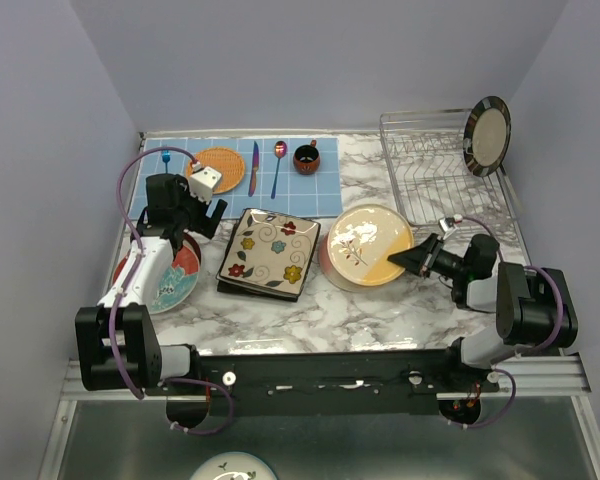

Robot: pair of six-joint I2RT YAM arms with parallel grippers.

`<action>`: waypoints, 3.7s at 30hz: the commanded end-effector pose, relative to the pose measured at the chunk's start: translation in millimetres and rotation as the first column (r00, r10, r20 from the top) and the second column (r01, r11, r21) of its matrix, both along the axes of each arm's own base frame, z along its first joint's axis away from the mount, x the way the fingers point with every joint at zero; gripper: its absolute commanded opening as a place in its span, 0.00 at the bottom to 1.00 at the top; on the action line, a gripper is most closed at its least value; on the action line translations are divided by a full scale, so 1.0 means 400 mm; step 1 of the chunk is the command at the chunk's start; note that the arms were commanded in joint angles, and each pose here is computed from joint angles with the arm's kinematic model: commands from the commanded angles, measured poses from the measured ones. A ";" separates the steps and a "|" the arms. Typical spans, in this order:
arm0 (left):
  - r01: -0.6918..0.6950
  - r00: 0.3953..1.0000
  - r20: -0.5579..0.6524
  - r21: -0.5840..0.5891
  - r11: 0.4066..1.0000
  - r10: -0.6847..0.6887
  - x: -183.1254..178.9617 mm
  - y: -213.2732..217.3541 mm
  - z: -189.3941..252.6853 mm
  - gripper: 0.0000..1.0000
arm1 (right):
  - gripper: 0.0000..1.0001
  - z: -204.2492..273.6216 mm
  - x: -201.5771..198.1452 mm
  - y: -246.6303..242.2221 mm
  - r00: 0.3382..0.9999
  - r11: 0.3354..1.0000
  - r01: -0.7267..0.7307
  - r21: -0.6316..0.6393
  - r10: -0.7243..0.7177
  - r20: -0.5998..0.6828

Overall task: Unload the plates from the dish rack
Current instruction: Place the plate at the center of the board.

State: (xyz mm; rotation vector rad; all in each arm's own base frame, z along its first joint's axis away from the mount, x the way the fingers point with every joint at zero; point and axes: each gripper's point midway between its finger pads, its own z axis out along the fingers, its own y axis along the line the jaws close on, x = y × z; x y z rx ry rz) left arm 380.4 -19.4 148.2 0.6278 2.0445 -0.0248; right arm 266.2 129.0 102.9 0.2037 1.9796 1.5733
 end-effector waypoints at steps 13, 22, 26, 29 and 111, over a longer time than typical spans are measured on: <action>-0.013 0.999 -0.030 0.035 0.999 0.014 0.004 0.013 -0.021 0.98 | 0.01 0.035 -0.044 0.013 0.998 0.999 -0.026 0.035 0.024 0.061; -0.010 0.999 -0.043 0.046 0.999 0.012 -0.005 0.016 -0.032 0.98 | 0.01 0.010 -0.050 0.019 0.999 0.999 -0.027 0.041 0.026 0.020; -0.011 0.999 -0.048 0.050 0.999 0.013 -0.007 0.017 -0.039 0.98 | 0.01 0.004 -0.051 0.024 1.000 0.999 -0.029 0.046 0.028 0.003; -0.010 0.999 -0.051 0.051 0.999 0.012 -0.007 0.017 -0.041 0.98 | 0.01 -0.008 -0.051 0.024 0.999 0.998 -0.028 0.049 0.029 -0.020; 0.031 0.998 -0.061 0.050 0.998 -0.028 -0.037 0.004 -0.054 0.98 | 0.22 -0.135 0.012 0.048 0.946 0.993 -0.095 0.066 0.110 -0.304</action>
